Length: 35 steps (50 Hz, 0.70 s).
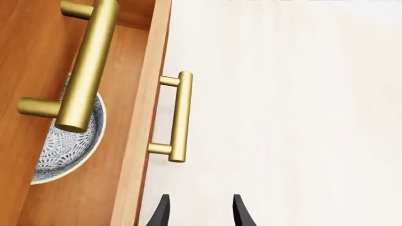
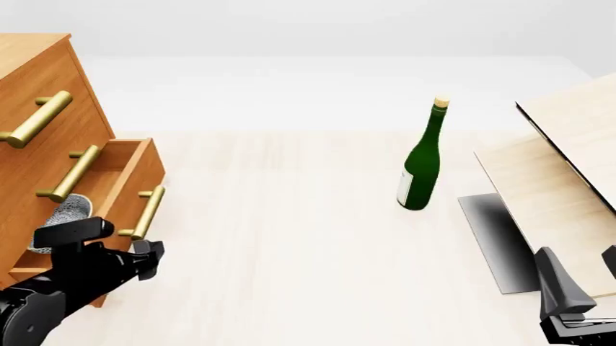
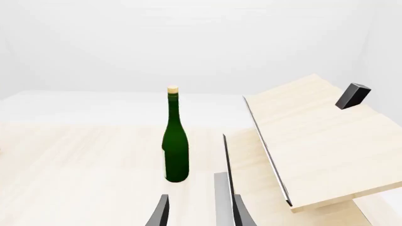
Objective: Put the bowl in the bottom drawer of the cabinet and close it.
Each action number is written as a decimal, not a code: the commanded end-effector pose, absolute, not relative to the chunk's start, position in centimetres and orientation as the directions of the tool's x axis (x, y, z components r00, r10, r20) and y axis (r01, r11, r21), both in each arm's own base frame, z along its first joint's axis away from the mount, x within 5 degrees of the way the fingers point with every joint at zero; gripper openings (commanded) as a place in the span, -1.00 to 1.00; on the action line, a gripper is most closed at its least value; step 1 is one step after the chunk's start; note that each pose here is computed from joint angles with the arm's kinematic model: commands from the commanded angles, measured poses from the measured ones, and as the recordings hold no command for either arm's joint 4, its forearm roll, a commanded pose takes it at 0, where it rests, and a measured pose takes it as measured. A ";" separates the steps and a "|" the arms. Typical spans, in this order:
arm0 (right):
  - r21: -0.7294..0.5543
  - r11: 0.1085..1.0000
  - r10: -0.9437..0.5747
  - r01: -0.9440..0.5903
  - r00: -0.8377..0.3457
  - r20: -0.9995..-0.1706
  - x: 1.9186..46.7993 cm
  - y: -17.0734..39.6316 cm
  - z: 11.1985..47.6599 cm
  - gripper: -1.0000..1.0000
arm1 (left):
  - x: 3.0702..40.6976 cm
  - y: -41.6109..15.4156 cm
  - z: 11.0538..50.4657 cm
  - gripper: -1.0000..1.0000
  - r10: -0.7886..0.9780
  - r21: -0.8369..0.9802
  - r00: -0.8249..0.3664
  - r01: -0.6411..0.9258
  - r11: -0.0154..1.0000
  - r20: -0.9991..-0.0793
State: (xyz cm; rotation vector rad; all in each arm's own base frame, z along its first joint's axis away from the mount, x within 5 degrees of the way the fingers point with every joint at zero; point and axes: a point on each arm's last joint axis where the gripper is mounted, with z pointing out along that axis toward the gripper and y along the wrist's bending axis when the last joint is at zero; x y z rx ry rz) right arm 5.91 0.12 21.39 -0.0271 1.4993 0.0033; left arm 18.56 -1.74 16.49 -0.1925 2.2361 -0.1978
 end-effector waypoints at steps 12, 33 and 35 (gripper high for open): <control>-0.016 1.000 -0.015 -0.019 0.071 -0.997 5.9 0.1 21.4 1.00 | 18.1 0.8 15.7 1.00 -0.229 -0.156 -0.608 -0.172 0.973 -0.760; -0.016 1.000 -0.014 -0.019 0.072 -0.997 5.9 0.1 21.4 1.00 | 17.5 2.9 15.4 1.00 -0.249 -0.118 -0.589 -0.253 0.960 -0.769; -0.016 1.000 -0.015 -0.019 0.072 -0.997 5.9 0.1 21.4 1.00 | 17.5 3.0 15.4 1.00 -0.253 -0.118 -0.588 -0.259 0.959 -0.768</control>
